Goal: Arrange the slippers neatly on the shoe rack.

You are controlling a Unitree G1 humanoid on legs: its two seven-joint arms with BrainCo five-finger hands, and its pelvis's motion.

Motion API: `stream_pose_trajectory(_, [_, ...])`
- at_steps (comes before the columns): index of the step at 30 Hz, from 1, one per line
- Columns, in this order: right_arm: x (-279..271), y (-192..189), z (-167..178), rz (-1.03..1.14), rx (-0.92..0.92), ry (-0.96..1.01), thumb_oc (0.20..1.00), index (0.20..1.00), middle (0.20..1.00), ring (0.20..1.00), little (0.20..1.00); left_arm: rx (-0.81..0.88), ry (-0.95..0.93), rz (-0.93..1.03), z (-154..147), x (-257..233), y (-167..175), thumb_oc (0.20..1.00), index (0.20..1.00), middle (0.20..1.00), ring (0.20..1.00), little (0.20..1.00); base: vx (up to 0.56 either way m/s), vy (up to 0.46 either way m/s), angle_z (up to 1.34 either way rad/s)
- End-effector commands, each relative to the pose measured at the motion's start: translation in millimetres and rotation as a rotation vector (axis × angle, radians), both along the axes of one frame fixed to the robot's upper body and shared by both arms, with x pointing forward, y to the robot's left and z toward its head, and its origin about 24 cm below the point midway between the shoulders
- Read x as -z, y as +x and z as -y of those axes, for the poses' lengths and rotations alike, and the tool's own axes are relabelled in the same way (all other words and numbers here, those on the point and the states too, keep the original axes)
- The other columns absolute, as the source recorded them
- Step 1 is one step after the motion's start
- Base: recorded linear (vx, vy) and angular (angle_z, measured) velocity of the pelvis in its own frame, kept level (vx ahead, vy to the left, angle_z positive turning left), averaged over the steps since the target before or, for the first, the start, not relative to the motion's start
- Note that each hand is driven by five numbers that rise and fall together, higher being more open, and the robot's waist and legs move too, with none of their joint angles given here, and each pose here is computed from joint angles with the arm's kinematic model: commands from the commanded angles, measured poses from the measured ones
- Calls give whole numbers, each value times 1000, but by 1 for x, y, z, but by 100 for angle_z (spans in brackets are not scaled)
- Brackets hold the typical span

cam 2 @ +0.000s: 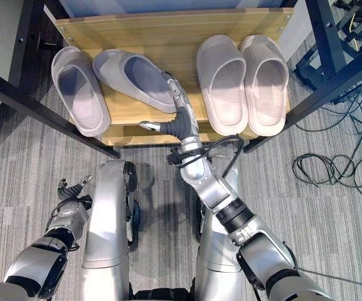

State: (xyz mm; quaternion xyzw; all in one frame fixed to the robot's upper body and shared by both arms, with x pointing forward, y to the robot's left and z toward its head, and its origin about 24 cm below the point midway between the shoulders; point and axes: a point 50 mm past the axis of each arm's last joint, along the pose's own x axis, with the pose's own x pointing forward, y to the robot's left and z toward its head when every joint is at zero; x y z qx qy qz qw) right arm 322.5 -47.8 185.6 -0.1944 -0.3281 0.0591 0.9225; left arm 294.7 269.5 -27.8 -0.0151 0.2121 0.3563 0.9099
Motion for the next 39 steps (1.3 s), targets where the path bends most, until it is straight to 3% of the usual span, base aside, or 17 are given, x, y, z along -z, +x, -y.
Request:
stream_pose_trajectory(1, [-25, -22, -12, 154, -112, 32, 1000, 1000, 1000, 1000, 1000, -3, 44, 14, 4, 2, -3, 1000, 1000, 1000, 1000, 1000, 0, 0, 0])
stream_pose_trajectory(5, [-25, -33, -12, 192, -127, 25, 1000, 1000, 1000, 1000, 1000, 0, 37, -7, 8, 11, -11, 1000, 1000, 1000, 1000, 1000, 0, 0, 0])
stream_pose_trajectory(10, [-27, -23, 2, 234, 4, -8, 1000, 1000, 1000, 1000, 1000, 9, 59, -8, 8, 10, -11, 1000, 1000, 1000, 1000, 1000, 0, 0, 0])
stream_pose_trajectory(12, [-26, -5, 21, 256, 168, -76, 1000, 1000, 1000, 1000, 1000, 8, 65, -16, 8, 11, -11, 1000, 1000, 1000, 1000, 1000, 0, 0, 0])
stream_pose_trajectory(19, [-2, 19, 33, 96, 261, -77, 1000, 1000, 1000, 1000, 1000, -19, 41, 11, 9, 7, -7, 1000, 1000, 1000, 1000, 1000, 0, 0, 0])
stream_pose_trajectory(26, [22, 21, 23, -47, 173, -6, 1000, 1000, 1000, 1000, 1000, -10, 47, -6, 9, 9, -9, 1000, 1000, 1000, 1000, 1000, 0, 0, 0])
stream_pose_trajectory(39, [27, 35, 22, -110, 134, -99, 1000, 1000, 1000, 1000, 1000, 24, 60, 10, 5, 6, -7, 1000, 1000, 1000, 1000, 1000, 0, 0, 0])
